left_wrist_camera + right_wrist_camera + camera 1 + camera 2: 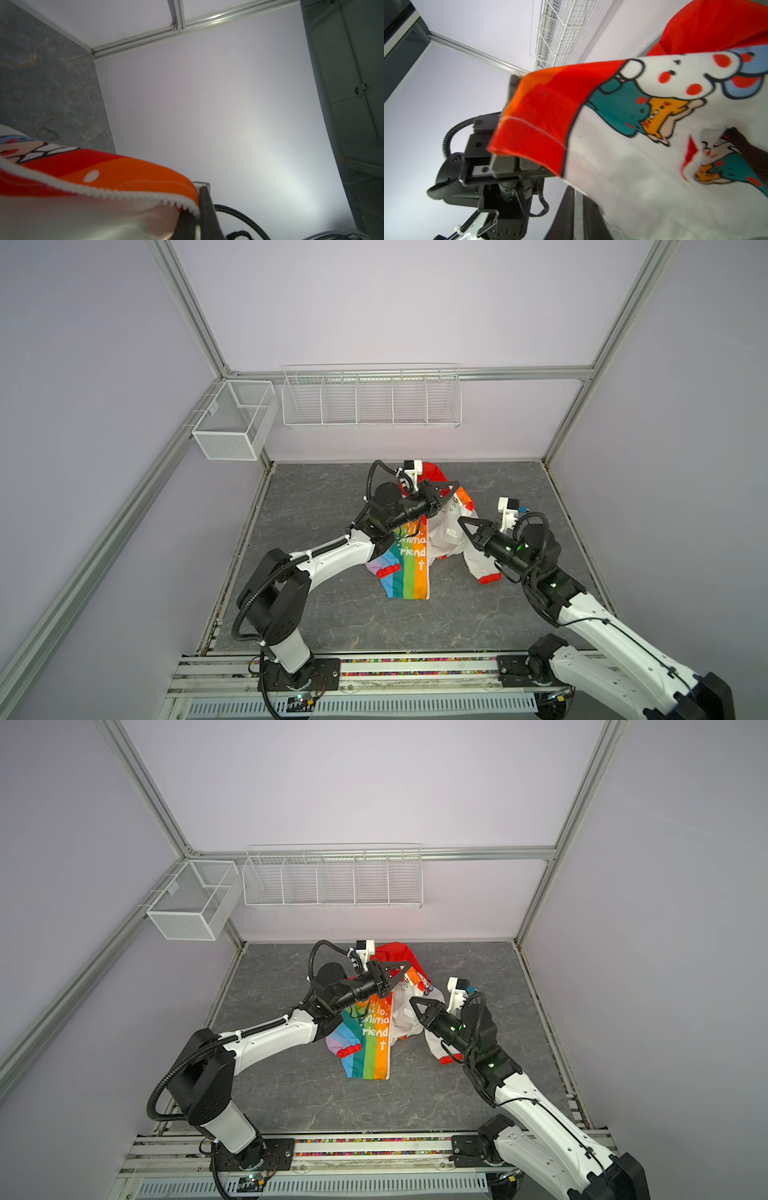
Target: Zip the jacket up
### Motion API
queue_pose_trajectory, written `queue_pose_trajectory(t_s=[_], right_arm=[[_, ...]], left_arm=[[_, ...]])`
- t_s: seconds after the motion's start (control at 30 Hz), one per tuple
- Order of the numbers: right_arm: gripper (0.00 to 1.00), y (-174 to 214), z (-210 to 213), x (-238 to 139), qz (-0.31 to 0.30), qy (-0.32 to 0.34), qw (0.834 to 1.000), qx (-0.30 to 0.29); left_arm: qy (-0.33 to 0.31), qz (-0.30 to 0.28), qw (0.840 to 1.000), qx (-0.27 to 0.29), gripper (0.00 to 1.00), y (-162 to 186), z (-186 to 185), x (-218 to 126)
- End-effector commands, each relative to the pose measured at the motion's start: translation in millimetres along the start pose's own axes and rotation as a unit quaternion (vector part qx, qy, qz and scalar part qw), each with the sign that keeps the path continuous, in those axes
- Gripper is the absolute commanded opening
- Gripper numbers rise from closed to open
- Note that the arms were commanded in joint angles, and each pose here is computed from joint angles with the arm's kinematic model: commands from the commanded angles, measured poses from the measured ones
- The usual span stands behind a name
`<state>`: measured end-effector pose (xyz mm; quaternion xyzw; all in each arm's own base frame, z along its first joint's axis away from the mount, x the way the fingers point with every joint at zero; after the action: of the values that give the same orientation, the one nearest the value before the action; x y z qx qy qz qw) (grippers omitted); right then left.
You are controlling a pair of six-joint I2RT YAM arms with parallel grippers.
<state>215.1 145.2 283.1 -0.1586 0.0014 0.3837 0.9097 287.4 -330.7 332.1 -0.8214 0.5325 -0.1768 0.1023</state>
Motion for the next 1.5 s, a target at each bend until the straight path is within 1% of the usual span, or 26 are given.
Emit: queue_pose_trajectory(t_s=[0.0, 0.1, 0.17, 0.2, 0.23, 0.3, 0.4, 0.43, 0.5, 0.57, 0.6, 0.67, 0.83, 0.97, 1.03, 1.1, 1.17, 1.3, 1.47], right_arm=[[0.12, -1, 0, 6, 0.015, -0.009, 0.999, 0.031], [0.09, -2, 3, 11, 0.022, -0.016, 0.999, 0.032], [0.10, -3, 8, 14, 0.030, -0.026, 0.999, 0.023], [0.13, -3, 11, 13, 0.037, -0.031, 0.999, 0.012], [0.17, -3, 15, 12, 0.041, -0.035, 0.999, -0.001], [0.26, -4, 24, 3, 0.044, -0.019, 0.998, -0.039], [0.48, -8, 37, -18, 0.032, 0.011, 0.994, -0.104], [0.53, -10, 40, -24, 0.030, 0.018, 0.992, -0.121], [0.66, -14, 49, -36, 0.030, 0.030, 0.987, -0.158], [0.74, -19, 48, -41, 0.037, 0.055, 0.982, -0.175], [0.78, -25, 55, -42, 0.038, 0.059, 0.981, -0.180], [0.80, -34, 54, -38, 0.056, 0.070, 0.982, -0.167], [0.85, -46, 36, -7, 0.124, 0.046, 0.988, -0.082], [0.90, -45, 15, 14, 0.146, 0.035, 0.988, -0.022], [0.92, -43, 7, 20, 0.154, 0.037, 0.987, -0.006], [0.93, -33, -9, 24, 0.169, 0.054, 0.984, 0.012], [0.93, -25, -18, 29, 0.181, 0.063, 0.981, 0.022], [0.90, -10, -29, 37, 0.198, 0.062, 0.977, 0.043], [0.82, -3, -32, 44, 0.200, 0.060, 0.976, 0.055]], left_arm=[[0.054, -0.039, 0.997, 0.039, 0.00, -10, -30, -5], [0.052, -0.039, 0.997, 0.039, 0.00, -9, -27, -5], [0.047, -0.038, 0.997, 0.043, 0.00, -9, -27, -6], [0.040, -0.035, 0.997, 0.047, 0.00, -9, -27, -5], [0.033, -0.033, 0.998, 0.051, 0.00, -9, -27, -5], [0.016, -0.028, 0.998, 0.058, 0.00, -10, -27, -6], [-0.024, -0.010, 0.998, 0.064, 0.00, -10, -25, -8], [-0.035, -0.002, 0.997, 0.065, 0.00, -10, -24, -9], [-0.060, 0.021, 0.996, 0.062, 0.00, -9, -19, -9], [-0.071, 0.055, 0.994, 0.061, 0.00, -6, -16, -7], [-0.080, 0.072, 0.992, 0.061, 0.00, -3, -12, -7], [-0.088, 0.102, 0.989, 0.058, 0.00, 4, -5, -10], [-0.111, 0.159, 0.979, 0.068, 0.00, 22, 11, -28], [-0.126, 0.190, 0.970, 0.079, 0.00, 35, 18, -45], [-0.134, 0.203, 0.966, 0.082, 0.00, 40, 22, -52], [-0.135, 0.212, 0.964, 0.083, 0.00, 45, 26, -57], [-0.135, 0.223, 0.962, 0.084, 0.00, 49, 29, -58], [-0.131, 0.245, 0.956, 0.093, 0.00, 58, 32, -57], [-0.136, 0.269, 0.948, 0.103, 0.00, 68, 34, -54]])
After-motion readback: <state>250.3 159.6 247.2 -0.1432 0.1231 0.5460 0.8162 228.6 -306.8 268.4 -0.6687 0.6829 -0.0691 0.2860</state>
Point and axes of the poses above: each gripper's point midway between its finger pads, its own x axis out along the fingers, its own z axis along the line the jaws close on, y = z × x, the point moved 9 cm from there along -x, back along the fingers, and after that the axes turned 5 degrees about x, right-handed, at the moved point
